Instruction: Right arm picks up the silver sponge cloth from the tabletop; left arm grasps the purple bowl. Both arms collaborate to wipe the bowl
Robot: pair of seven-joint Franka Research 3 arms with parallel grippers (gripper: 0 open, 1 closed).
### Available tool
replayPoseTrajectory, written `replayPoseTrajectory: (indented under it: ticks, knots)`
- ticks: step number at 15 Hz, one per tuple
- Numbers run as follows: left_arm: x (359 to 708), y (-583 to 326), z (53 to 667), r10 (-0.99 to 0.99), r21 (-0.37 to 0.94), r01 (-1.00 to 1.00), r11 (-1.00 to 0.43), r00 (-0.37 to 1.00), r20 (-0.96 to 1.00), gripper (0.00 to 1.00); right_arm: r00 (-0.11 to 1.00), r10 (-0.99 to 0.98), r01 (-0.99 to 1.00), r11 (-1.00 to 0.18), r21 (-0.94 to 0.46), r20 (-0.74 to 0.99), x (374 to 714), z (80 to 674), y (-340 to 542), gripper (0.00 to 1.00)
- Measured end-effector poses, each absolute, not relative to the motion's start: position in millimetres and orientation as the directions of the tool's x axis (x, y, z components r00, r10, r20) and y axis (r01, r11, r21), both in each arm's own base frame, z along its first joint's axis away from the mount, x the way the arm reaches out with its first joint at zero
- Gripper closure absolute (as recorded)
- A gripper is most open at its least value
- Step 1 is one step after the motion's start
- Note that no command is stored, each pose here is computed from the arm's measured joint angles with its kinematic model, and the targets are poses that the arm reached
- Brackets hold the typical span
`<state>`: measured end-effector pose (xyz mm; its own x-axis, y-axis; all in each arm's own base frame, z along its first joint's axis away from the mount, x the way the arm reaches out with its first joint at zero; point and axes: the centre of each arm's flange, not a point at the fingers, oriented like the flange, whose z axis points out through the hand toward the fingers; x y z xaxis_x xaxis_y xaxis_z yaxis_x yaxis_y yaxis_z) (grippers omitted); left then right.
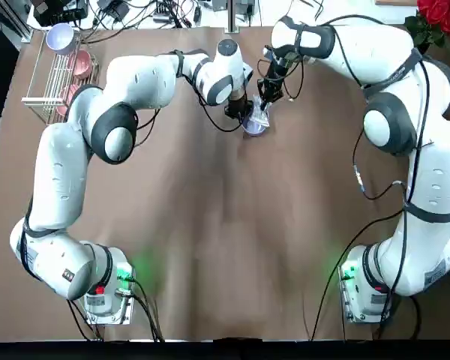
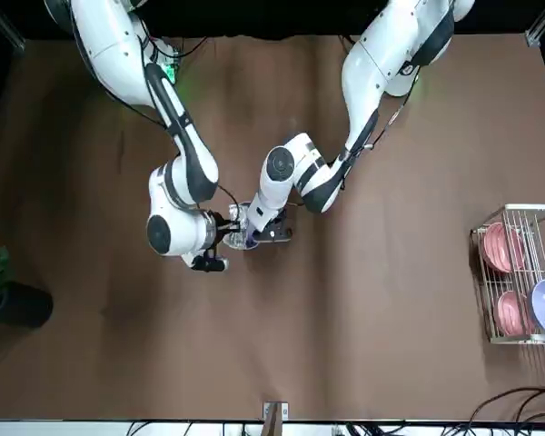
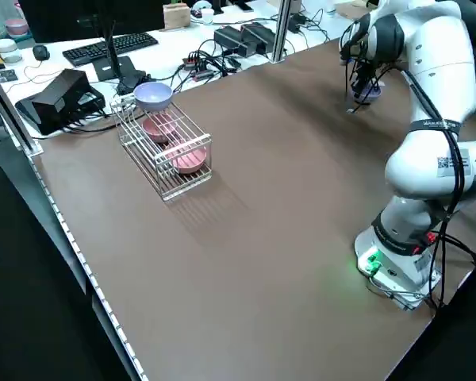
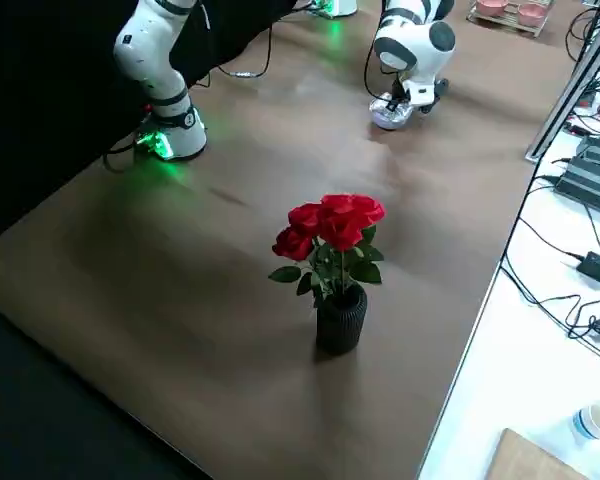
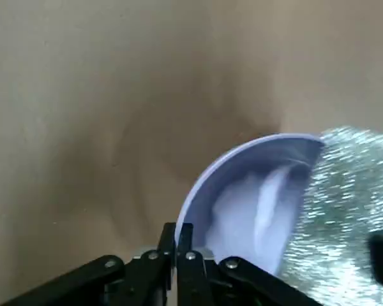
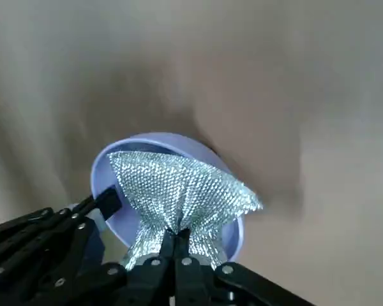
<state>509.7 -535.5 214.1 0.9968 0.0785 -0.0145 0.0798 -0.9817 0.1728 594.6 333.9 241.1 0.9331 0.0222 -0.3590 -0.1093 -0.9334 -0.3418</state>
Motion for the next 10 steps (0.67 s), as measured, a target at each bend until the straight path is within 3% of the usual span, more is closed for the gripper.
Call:
replayPoseTrajectory:
  ticks: [10]
  knots:
    - [509.9,-536.3,215.3,0.078,0.174,0.079,-0.981,0.997,-0.013,0.96,0.934,0.014,-0.108,-0.942,-0.317,-0.358,584.2,186.1,350.8,0.99]
